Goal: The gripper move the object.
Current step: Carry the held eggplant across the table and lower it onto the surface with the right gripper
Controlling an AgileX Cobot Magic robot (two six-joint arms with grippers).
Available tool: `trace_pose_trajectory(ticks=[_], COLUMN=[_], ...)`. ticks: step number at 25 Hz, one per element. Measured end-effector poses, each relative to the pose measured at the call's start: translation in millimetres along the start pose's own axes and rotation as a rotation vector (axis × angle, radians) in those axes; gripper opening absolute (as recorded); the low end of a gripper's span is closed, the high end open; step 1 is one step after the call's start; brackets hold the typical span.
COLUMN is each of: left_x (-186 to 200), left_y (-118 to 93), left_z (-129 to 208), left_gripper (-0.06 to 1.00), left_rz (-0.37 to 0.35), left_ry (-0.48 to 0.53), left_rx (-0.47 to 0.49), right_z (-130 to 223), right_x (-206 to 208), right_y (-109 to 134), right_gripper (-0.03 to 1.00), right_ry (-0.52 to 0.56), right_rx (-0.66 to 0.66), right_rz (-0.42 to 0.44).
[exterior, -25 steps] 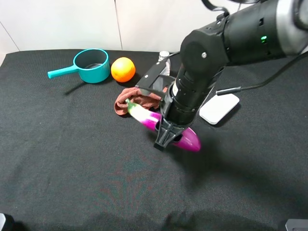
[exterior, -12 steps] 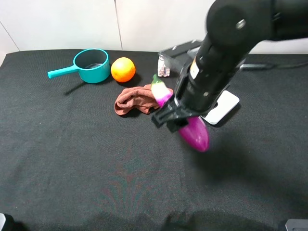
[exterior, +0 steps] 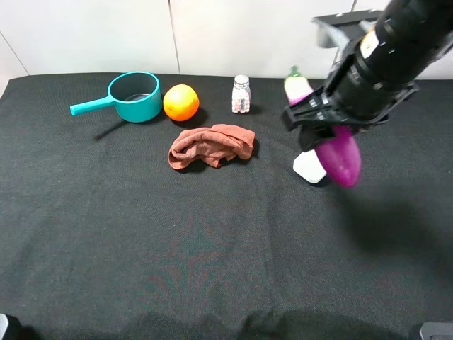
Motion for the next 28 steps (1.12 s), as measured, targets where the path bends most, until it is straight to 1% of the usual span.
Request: trace_pose_trajectory(ticks=[5,13,18,24,28], left_x=[0.0,0.0,0.0,0.0,0.0], left_y=[0.0,0.0,0.0,0.0,0.0], left_z=[0.0,0.0,0.0,0.0,0.0], left_gripper=[0.83,0.83,0.83,0.83,0.83], left_rz=[0.0,0.0,0.0,0.0,0.0], left_ry=[0.0,0.0,0.0,0.0,0.0], left_rx=[0.0,0.0,0.0,0.0,0.0], right_z=[-8.6,-25.6,-23.7,-23.1,-23.3], right_x=[13.5,36.6,39.6,42.8,31.4], right_y=[-31.4,-79.9,-111.0,-145.2,-167.5], right_gripper=[0.39,0.39,0.39,0.39,0.39], right_ry=[0.001,-0.055,-0.062,-0.111,-0.09], right_rx=[-0.066,-0.139,-0.199,-0.262,-0.302], right_rz=[0.04,0.105,0.139,0.176,0.193])
Point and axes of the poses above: a point on each arm's last joint axis where the gripper is mounted, x pointing back along that axis away from the gripper, y along the wrist's bending axis when the last joint is at zero, z = x × y, the point moved 2 cm from there along -x, pointing out along that axis toward the gripper, and after that the axes turned 1 degree about x, right-handed, at the moved point
